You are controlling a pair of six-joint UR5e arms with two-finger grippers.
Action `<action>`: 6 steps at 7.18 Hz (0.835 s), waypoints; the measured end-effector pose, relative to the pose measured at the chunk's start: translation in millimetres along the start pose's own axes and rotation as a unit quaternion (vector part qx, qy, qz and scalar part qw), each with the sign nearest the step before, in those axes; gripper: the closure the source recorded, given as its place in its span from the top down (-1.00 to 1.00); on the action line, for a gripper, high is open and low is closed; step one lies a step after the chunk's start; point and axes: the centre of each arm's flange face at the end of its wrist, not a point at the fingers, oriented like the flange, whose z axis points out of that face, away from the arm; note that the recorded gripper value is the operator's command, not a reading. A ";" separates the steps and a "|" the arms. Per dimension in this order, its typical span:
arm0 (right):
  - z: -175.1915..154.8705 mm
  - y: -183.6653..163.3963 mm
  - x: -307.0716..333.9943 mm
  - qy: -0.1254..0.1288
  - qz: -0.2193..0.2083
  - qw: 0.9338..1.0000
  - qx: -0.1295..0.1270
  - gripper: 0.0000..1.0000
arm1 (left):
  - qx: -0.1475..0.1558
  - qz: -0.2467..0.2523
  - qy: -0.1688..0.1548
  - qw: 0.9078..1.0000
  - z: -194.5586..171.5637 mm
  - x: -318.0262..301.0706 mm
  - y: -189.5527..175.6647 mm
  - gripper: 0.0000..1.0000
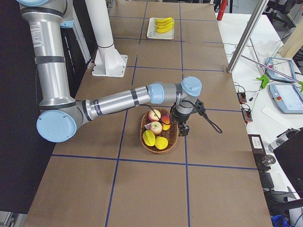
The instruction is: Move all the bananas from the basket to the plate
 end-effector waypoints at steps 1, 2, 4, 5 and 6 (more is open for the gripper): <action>3.3 28.9 31.4 0.000 0.035 0.999 -0.003 0.99 | -0.001 -0.002 -0.001 1.000 0.4 -1.2 0.2 1.00; 2.3 46.0 45.9 0.000 0.068 0.998 -0.001 0.99 | -0.001 -0.006 -0.003 1.000 0.9 -2.0 0.1 1.00; -2.4 53.0 50.9 0.003 0.101 0.995 0.009 0.99 | -0.002 -0.008 -0.005 1.000 2.0 -3.5 1.6 1.00; -0.7 55.7 52.5 0.004 0.105 0.994 0.011 0.99 | 0.002 -0.003 -0.006 1.000 -1.5 0.0 2.4 1.00; 3.9 61.3 54.6 0.004 0.108 0.994 0.009 1.00 | 0.006 0.003 -0.006 1.000 -5.6 4.8 2.8 1.00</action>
